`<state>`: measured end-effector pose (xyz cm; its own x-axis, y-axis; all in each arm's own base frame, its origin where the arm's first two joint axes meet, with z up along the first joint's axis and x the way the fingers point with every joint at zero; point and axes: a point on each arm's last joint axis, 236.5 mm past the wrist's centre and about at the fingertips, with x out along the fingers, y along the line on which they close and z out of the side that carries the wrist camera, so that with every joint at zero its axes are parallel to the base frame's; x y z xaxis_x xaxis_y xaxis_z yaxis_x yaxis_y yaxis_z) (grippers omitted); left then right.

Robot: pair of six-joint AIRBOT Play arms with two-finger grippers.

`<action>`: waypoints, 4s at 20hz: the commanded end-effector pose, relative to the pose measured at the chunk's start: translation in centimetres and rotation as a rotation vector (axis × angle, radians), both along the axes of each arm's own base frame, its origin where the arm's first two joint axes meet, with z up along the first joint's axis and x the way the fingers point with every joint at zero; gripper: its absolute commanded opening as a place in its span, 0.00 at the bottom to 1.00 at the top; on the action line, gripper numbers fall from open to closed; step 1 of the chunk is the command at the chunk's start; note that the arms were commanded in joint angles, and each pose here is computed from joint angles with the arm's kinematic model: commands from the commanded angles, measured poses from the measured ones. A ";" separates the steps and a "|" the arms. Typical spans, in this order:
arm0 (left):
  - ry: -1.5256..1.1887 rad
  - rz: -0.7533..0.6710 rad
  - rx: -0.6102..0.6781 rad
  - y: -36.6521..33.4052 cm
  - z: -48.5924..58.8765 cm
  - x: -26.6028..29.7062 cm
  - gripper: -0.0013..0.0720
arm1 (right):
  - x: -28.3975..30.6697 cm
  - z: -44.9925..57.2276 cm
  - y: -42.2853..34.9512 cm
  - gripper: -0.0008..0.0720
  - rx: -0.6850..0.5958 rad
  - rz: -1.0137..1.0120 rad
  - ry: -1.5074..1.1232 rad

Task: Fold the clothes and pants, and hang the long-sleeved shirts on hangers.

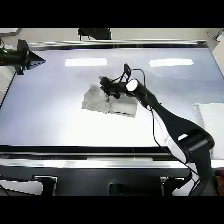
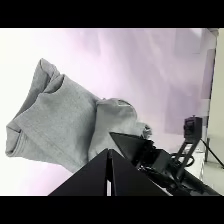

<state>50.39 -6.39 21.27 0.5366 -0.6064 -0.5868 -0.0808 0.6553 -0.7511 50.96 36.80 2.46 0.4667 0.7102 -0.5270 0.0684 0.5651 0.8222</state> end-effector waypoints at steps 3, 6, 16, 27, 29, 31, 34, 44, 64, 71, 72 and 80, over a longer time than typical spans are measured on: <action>0.001 -0.004 0.007 0.2 0.0 -0.2 0.04 | 1.2 -1.6 0.5 0.36 0.053 -0.065 0.030; -0.001 -0.006 0.009 0.2 0.0 -0.2 0.04 | 1.2 1.1 1.6 0.51 0.151 -0.056 0.008; -0.016 -0.020 0.022 0.2 0.0 -0.2 0.04 | 1.8 9.6 -15.3 0.82 0.124 0.008 -0.031; -0.024 -0.027 0.041 0.4 -0.2 -0.2 0.04 | -2.6 -5.0 -26.7 0.94 0.038 0.262 0.219; -0.023 -0.027 0.041 0.4 -0.2 -0.2 0.04 | -2.5 -7.1 -26.1 0.94 0.037 0.273 0.233; -0.023 -0.028 0.040 0.3 -0.2 -0.2 0.04 | -2.5 -8.5 -25.1 0.94 0.049 0.282 0.250; -0.022 -0.028 0.040 0.3 -0.3 -0.1 0.04 | -2.8 -9.9 -23.0 0.94 0.049 0.316 0.261; -0.025 -0.031 0.043 0.4 -0.3 -0.1 0.04 | -2.2 -12.1 -16.6 0.51 -0.055 0.353 0.198; -0.041 -0.047 0.058 0.4 -0.3 -0.1 0.04 | 12.9 7.4 -48.0 0.06 -0.145 -0.529 -0.199; -0.021 -0.041 0.050 0.5 -1.3 0.4 0.04 | 6.3 7.3 -62.8 0.06 -0.171 -0.714 -0.104; -0.014 -0.034 0.045 0.6 -1.5 0.5 0.04 | 4.8 6.8 -63.6 0.06 -0.182 -0.705 -0.069; -0.007 0.000 0.026 0.7 -1.9 1.4 0.04 | -5.6 8.5 -67.6 0.06 -0.235 -0.703 0.120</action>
